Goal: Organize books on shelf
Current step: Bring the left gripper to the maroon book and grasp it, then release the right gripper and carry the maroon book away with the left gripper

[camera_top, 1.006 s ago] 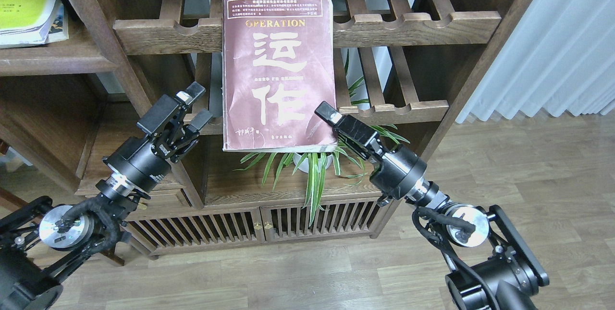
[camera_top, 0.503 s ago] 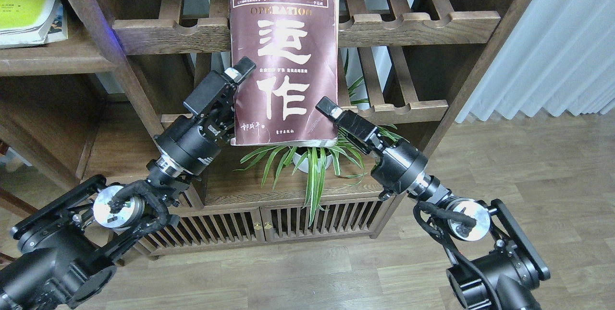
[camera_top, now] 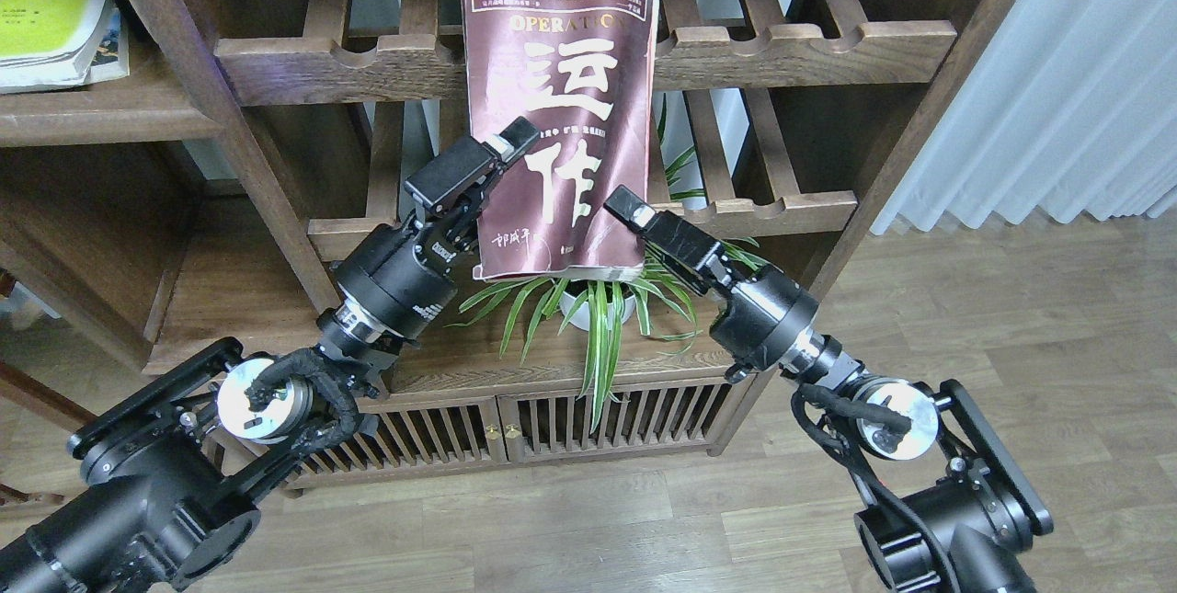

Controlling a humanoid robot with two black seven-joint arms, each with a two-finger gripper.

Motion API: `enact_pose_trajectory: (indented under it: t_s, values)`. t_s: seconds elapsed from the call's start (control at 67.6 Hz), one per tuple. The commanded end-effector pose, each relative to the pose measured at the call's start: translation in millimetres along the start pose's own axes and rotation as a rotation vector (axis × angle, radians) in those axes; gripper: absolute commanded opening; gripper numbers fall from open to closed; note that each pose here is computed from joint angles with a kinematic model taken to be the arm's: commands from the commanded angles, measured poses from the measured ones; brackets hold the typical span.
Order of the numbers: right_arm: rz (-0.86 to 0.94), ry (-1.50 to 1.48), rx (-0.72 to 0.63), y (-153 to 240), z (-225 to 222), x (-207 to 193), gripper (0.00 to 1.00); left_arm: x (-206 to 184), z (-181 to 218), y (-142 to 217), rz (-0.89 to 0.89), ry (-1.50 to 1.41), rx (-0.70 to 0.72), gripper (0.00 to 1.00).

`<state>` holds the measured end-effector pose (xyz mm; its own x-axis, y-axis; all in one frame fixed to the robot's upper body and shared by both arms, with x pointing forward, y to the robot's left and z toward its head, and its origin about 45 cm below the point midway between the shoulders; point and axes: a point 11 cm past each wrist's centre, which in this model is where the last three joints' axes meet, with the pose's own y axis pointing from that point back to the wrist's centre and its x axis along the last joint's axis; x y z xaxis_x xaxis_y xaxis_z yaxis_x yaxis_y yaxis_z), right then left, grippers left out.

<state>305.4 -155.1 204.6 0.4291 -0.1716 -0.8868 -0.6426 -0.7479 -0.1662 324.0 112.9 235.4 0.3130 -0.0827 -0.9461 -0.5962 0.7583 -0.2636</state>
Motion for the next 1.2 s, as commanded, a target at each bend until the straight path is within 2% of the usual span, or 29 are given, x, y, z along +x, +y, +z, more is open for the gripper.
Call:
enact_pose_trajectory:
  t_s: [0.0, 0.03, 0.044, 0.074, 0.089, 0.163, 0.488, 0.577, 0.71, 1.184]
  values:
    - [0.03, 0.042, -0.022, -0.4, 1.6, 4.4, 0.5, 4.8, 2.7, 11.0, 0.033, -0.018, 0.026, 0.0]
    - [0.042, 0.053, -0.03, -0.3, 2.4, 6.6, 0.59, 4.7, 4.0, 12.3, 0.036, -0.022, 0.026, 0.0]
    - [0.056, 0.065, -0.039, -0.2, 3.0, 9.4, 0.68, 4.7, 5.8, 13.9, 0.04, -0.028, 0.026, 0.0]
    - [0.066, 0.074, -0.046, -0.1, 3.6, 11.3, 0.75, 5.0, 6.9, 15.6, 0.044, -0.031, 0.026, 0.0]
    - [0.077, 0.081, -0.053, 0.4, 4.4, 14.0, 0.83, 4.5, 8.4, 17.0, 0.046, -0.036, 0.026, 0.0]
    - [0.095, 0.089, -0.075, 1.1, 9.9, 19.6, 1.0, 4.6, 13.2, 23.5, 0.061, -0.051, 0.026, 0.0]
    - [0.099, 0.069, -0.092, 9.6, 19.8, 35.8, 1.0, -3.9, 41.8, 54.6, 0.132, -0.154, 0.046, 0.0]
    - [0.116, 0.058, -0.097, 14.6, 23.0, 46.3, 1.0, -7.2, 49.9, 80.5, 0.205, -0.211, 0.093, 0.0]
    - [0.14, 0.039, -0.099, 19.3, 25.8, 55.6, 1.0, -16.9, 57.1, 101.3, 0.26, -0.263, 0.153, 0.0]
    - [0.175, -0.055, -0.081, 26.9, 33.7, 72.6, 1.0, -46.9, 85.6, 155.0, 0.437, -0.463, 0.27, 0.0]
